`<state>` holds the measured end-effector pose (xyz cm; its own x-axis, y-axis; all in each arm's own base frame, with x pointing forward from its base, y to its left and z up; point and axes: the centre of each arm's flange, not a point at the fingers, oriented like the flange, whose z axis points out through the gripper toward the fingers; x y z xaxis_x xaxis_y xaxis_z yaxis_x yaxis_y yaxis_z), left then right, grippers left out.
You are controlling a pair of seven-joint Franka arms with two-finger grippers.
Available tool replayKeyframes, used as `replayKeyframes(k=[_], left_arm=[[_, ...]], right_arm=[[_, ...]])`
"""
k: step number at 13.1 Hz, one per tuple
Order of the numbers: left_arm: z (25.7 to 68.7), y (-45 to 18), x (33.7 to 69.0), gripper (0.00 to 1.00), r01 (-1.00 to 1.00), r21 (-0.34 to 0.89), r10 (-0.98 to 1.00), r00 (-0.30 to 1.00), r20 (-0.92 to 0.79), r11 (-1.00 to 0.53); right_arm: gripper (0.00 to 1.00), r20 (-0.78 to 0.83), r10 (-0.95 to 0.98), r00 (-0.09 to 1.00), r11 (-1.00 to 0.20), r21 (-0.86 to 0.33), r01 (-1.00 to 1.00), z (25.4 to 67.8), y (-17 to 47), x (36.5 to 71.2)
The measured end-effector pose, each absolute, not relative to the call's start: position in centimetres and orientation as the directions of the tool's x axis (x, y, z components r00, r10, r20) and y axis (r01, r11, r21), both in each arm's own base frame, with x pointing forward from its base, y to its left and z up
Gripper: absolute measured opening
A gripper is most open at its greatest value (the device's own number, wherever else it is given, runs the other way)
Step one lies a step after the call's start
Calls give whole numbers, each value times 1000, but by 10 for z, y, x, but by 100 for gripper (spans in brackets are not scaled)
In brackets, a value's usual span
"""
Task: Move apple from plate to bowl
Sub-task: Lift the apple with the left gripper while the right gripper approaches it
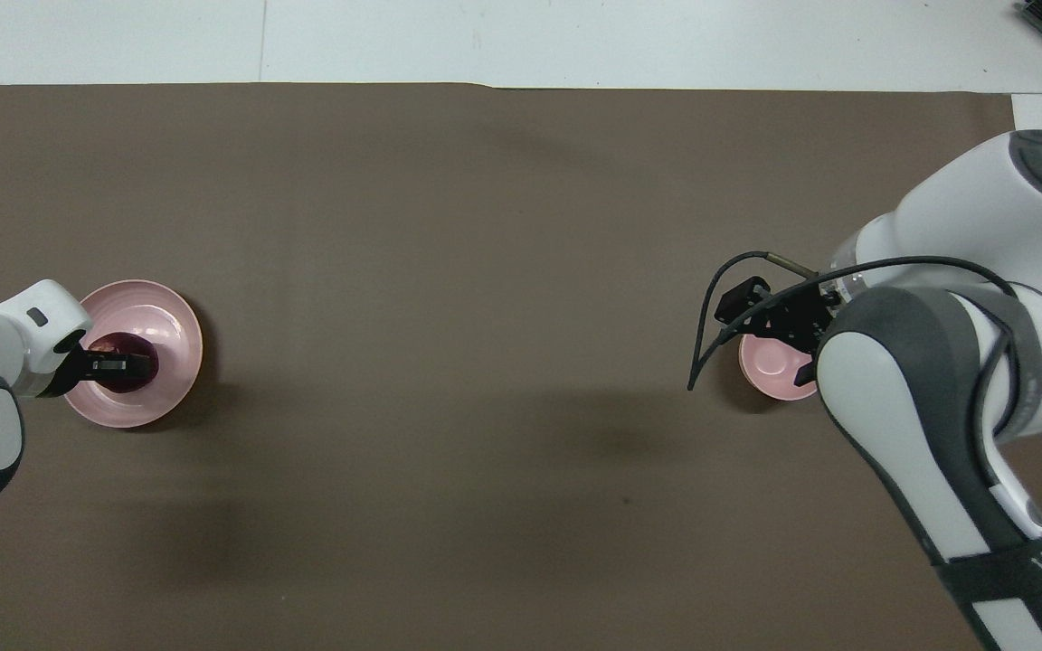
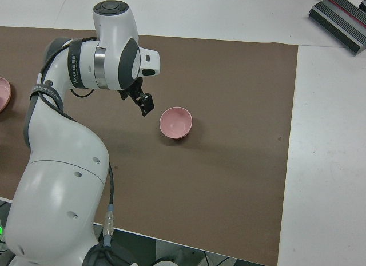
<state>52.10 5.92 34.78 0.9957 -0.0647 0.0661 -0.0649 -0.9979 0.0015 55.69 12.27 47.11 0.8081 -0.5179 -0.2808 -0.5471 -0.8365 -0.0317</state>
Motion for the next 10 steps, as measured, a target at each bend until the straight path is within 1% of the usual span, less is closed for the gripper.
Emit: replayKeyframes(k=[2, 3, 5, 8, 10], left_arm=[[365, 39, 526, 67, -53, 22, -50, 993, 102, -998], [372, 19, 527, 64, -48, 45, -43, 992, 116, -998], [378, -38, 525, 64, -21, 83, -11, 993, 119, -996], [379, -132, 510, 64, 55, 148, 69, 994, 88, -987], [383, -183, 496, 64, 104, 238, 119, 992, 51, -966]], right_arm=[[100, -343, -595, 727, -766, -34, -642, 455, 145, 559], [100, -382, -619, 686, -728, -48, -684, 448, 156, 562], [100, -444, -648, 619, -661, -75, -746, 437, 170, 567], [100, -529, -621, 578, -602, -150, -784, 439, 203, 567], [100, -581, -591, 560, -548, -221, -807, 445, 231, 566]])
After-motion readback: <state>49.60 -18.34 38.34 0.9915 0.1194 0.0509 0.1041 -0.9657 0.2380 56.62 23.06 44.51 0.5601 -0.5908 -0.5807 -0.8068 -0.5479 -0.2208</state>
